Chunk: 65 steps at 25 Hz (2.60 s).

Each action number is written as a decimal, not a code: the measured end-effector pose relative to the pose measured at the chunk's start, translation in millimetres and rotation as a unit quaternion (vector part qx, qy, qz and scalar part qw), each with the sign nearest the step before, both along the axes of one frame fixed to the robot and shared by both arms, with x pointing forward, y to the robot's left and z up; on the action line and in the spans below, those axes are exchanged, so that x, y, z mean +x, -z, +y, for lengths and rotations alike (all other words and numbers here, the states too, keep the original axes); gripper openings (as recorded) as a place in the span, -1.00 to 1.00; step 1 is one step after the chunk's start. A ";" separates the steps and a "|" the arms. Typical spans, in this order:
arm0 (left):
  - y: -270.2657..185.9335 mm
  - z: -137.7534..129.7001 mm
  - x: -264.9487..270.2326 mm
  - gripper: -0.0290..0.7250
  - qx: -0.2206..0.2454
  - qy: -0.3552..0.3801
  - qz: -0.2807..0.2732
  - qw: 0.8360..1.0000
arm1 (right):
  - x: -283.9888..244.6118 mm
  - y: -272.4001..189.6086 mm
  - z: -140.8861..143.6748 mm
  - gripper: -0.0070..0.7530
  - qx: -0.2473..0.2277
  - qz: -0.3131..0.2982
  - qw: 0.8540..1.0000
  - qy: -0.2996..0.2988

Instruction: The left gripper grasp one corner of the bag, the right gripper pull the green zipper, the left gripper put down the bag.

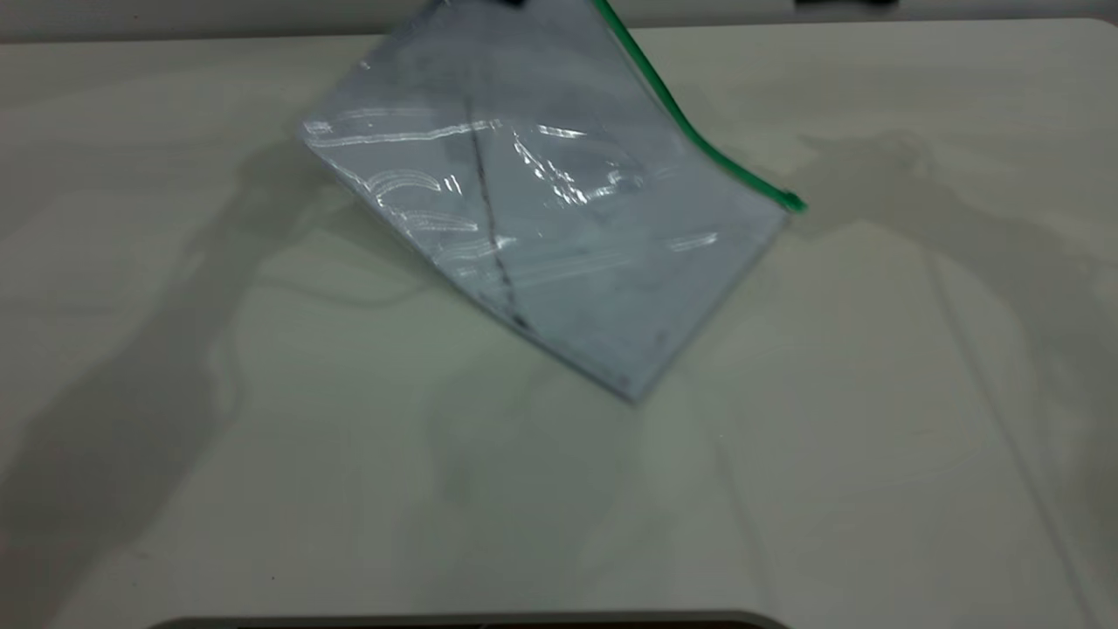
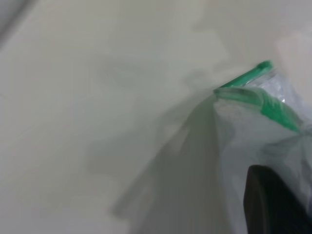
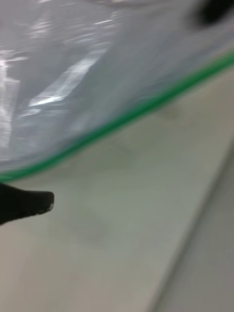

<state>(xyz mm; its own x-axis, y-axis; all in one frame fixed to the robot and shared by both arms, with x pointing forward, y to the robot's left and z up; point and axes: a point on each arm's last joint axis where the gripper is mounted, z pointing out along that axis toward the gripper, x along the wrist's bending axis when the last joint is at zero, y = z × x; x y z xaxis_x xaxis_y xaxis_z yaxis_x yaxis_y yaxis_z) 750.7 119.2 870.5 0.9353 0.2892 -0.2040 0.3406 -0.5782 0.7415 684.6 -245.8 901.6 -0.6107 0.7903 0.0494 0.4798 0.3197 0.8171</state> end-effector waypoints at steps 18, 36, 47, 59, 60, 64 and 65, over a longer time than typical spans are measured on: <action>-46.8 25.5 -13.6 0.58 0.166 -0.152 0.179 0.958 | -180.9 -265.0 0.4 0.41 -0.012 0.046 0.998 -0.033; -344.6 86.6 -132.7 0.54 0.140 -0.354 -0.058 0.923 | -343.7 -186.2 -34.8 0.40 -0.083 0.219 0.954 0.188; -306.5 116.3 -271.4 0.54 0.190 -0.351 0.041 0.916 | -387.5 -129.4 -41.0 0.40 -0.059 0.178 0.950 0.251; -178.9 147.3 -400.1 0.54 0.276 -0.359 0.177 0.874 | -389.0 -127.6 -35.9 0.40 -0.073 0.175 0.960 0.206; -172.7 150.5 -409.3 0.54 0.279 -0.364 0.173 0.872 | -389.0 -127.6 -35.9 0.40 -0.073 0.175 0.960 0.206; -156.9 161.8 -441.3 0.54 0.279 -0.384 0.140 0.869 | -389.0 -127.6 -35.9 0.40 -0.073 0.175 0.960 0.206; -154.8 163.9 -447.4 0.54 0.276 -0.388 0.129 0.870 | -389.0 -127.6 -35.9 0.40 -0.073 0.175 0.960 0.206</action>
<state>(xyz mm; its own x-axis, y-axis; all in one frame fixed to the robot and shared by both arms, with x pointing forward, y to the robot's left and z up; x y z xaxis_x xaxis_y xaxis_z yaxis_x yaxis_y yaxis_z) 303.3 283.1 1025.3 0.3593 0.9332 -0.0085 0.9006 -0.3443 0.2652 295.6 -281.8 1029.2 -0.2114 0.9753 0.0644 0.8267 0.1433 0.5440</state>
